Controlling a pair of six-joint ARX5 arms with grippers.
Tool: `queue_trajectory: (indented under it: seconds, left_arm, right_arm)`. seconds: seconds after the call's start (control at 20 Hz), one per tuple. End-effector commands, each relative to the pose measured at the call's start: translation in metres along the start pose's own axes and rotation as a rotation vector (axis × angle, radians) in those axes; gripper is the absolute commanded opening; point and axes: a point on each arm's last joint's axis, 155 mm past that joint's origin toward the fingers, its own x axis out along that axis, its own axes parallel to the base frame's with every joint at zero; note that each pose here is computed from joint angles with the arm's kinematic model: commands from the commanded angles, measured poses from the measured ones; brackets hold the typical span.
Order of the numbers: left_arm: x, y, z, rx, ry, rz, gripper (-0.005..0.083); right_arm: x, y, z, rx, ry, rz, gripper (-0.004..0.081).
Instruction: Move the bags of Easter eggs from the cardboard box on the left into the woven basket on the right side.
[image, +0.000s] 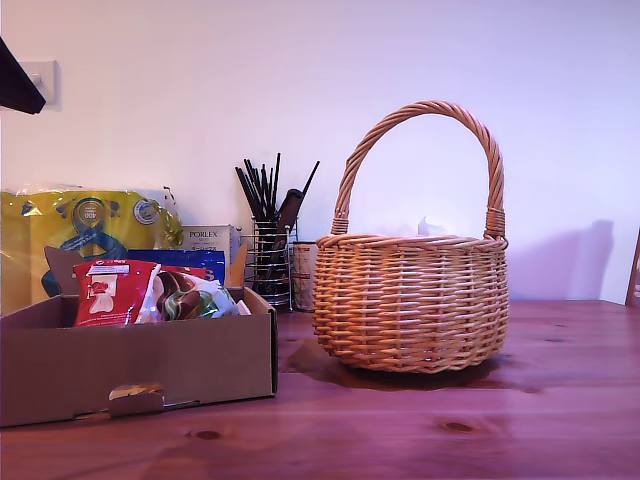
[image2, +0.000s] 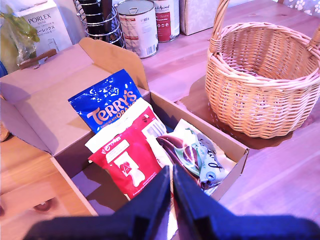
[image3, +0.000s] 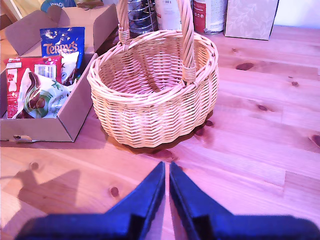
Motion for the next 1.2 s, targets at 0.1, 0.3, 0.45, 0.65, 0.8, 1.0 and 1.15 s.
queue_trajectory:
  seconds: [0.1, 0.3, 0.45, 0.65, 0.8, 1.0, 1.15]
  left_arm:
    - [0.002, -0.002, -0.004, -0.007, 0.006, -0.010, -0.0022]
    - [0.002, -0.002, -0.004, -0.007, 0.006, -0.010, -0.0022]
    - [0.002, -0.002, -0.002, -0.003, 0.001, -0.010, -0.0022]
    - [-0.002, -0.015, 0.004, 0.066, 0.013, -0.081, -0.0022]
    - [-0.009, -0.021, 0.006, 0.142, 0.082, -0.126, -0.0022]
    - [-0.011, -0.020, 0.004, 0.298, 0.156, -0.156, -0.0022]
    - [-0.006, -0.015, -0.007, 0.348, 0.206, -0.169, -0.0022]
  right_arm:
    - [-0.004, 0.002, 0.008, -0.003, -0.024, 0.006, -0.0012]
    - [-0.004, 0.002, 0.008, -0.003, -0.024, 0.006, -0.0012]
    - [-0.003, 0.002, 0.015, -0.009, -0.051, 0.008, -0.0012]
    - [0.000, 0.024, 0.031, -0.024, -0.095, 0.133, -0.0013]
    - [0.008, 0.037, 0.027, -0.020, -0.040, 0.213, -0.0012]
    - [0.015, 0.057, 0.032, -0.016, -0.023, 0.309, -0.0012]
    - [0.015, 0.061, 0.045, 0.007, -0.065, 0.333, -0.0012]
